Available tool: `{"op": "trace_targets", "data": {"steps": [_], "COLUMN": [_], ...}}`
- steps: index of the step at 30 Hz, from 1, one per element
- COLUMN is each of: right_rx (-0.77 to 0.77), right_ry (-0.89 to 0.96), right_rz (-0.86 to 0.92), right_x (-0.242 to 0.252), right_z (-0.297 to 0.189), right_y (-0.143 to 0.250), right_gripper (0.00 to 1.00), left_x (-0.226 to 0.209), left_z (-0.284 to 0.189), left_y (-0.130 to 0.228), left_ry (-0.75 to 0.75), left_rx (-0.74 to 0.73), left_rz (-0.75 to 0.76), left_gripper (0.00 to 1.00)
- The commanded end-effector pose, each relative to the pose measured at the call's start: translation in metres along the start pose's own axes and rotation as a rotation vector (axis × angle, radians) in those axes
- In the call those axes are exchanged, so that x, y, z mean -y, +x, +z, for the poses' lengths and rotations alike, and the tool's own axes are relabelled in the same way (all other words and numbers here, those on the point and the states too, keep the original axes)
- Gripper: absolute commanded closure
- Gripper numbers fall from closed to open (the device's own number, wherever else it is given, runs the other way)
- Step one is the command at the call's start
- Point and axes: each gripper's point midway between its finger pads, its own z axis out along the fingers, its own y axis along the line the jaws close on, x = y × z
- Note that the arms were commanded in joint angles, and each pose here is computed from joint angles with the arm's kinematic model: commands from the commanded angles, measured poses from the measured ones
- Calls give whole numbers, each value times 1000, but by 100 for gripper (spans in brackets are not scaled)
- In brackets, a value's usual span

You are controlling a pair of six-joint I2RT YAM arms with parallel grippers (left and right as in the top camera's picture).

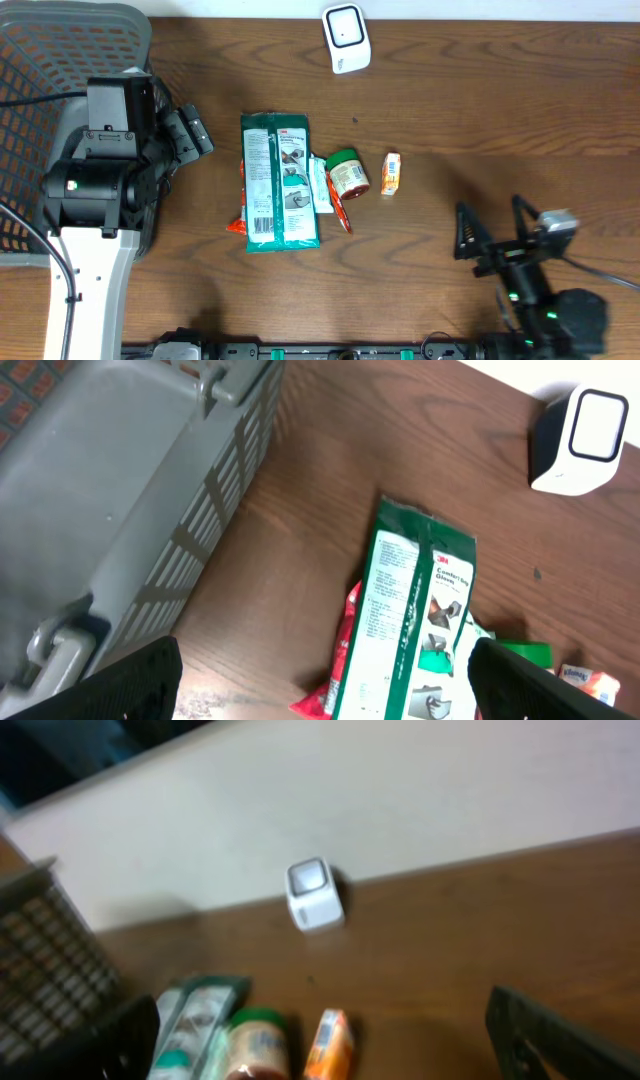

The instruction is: Scan the item barcode

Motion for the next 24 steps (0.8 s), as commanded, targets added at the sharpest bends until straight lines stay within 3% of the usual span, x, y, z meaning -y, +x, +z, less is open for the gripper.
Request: {"op": "trace_targets", "data": {"steps": [1,4,5,12,16,19,24], "right_rx": [-10,-141,-249,-614,-724,-819,-1072], "right_ry": [-5,25,60,183,68,2,165], "right_rz": [30,68,101,214,267,253,143], "right_x": [-24,-34,-35,-30,-45,-53,-45], "right_z": [-8,-5,-2,10,30,42,60], "right_y": [-60,-79,-83,-70,-54,-33,33], "right_gripper": [1,1,1,1,1,17,25], "left_x": [-2,-2,-2,-2,-2,-2,-2], "left_z": [0,0,0,0,0,0,0], "left_y": [-2,-2,-2,-2,-2,-2,-2], "left_ry": [-9,-9,-9,-9,-9,-9,-9], "left_rx": [5,5,5,5,5,5,5], "left_rz": [10,10,10,10,10,10,10], "left_gripper": [9,9,9,9,9,9,9]}}
